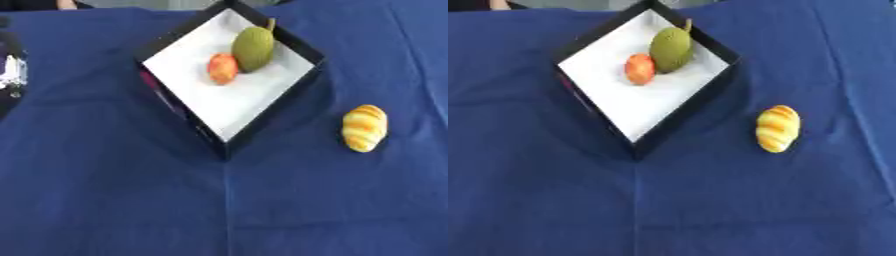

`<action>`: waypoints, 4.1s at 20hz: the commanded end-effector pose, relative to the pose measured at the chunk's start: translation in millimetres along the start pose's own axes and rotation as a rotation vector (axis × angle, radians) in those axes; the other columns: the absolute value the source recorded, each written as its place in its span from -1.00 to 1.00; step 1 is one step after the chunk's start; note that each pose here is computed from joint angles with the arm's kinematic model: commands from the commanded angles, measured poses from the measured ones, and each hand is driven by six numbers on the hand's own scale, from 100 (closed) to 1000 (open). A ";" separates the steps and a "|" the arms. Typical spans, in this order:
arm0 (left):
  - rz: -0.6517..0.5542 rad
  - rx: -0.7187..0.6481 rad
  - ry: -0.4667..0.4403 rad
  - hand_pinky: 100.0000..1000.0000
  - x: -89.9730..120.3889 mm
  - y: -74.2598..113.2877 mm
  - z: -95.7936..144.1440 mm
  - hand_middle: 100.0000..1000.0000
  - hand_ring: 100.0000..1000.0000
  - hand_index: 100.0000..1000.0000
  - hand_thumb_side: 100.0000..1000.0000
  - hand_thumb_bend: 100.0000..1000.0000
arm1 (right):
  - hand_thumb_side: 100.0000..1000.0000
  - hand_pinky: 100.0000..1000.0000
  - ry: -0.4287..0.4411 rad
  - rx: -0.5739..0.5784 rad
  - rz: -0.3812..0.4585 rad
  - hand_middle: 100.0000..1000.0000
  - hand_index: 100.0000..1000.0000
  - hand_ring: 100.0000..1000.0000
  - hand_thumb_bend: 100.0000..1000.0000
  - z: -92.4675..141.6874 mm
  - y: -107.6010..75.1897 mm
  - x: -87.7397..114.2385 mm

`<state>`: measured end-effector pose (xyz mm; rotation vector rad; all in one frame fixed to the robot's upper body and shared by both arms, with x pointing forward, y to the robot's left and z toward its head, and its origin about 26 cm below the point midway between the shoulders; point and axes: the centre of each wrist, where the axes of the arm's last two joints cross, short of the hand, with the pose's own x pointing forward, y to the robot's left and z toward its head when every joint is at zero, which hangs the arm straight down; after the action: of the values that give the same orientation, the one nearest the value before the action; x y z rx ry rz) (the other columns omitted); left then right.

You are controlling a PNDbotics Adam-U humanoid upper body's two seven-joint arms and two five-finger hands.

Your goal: Pick up objects on the table and place them in the box.

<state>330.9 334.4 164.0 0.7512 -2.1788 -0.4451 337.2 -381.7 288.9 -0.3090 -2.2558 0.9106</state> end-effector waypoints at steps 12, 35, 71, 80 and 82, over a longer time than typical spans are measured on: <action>0.435 0.035 0.013 0.22 19.1 42.9 11.8 0.42 0.40 0.56 0.27 -1.00 | -0.42 0.94 -0.156 0.535 0.573 0.62 0.77 0.69 -1.00 5.0 -59.4 28.7; 0.665 -0.060 0.018 0.21 0.6 63.9 13.3 0.40 0.38 0.55 0.26 -1.00 | -0.36 0.96 -0.348 0.709 0.630 0.63 0.78 0.69 -1.00 -18.5 -43.3 10.1; 0.654 -0.082 0.056 0.30 -4.5 59.3 21.1 0.38 0.38 0.51 0.26 -1.00 | -0.17 1.00 -0.439 1.016 0.564 0.61 0.74 0.70 -1.00 -83.1 16.8 5.2; 0.656 -0.099 0.050 0.31 -4.3 59.2 19.9 0.38 0.38 0.52 0.25 -1.00 | -0.06 1.00 -0.370 1.147 0.607 0.58 0.73 0.70 -0.66 -50.9 17.0 -2.6; 0.656 -0.101 0.050 0.32 -4.5 59.4 20.2 0.38 0.38 0.52 0.25 -1.00 | -0.04 1.00 -0.358 1.161 0.621 0.58 0.74 0.70 -0.56 -45.6 15.3 -3.9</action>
<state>296.4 382.2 170.9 -0.0390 -2.1647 -0.1571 377.1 -340.7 281.0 -0.3441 -1.7471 2.0197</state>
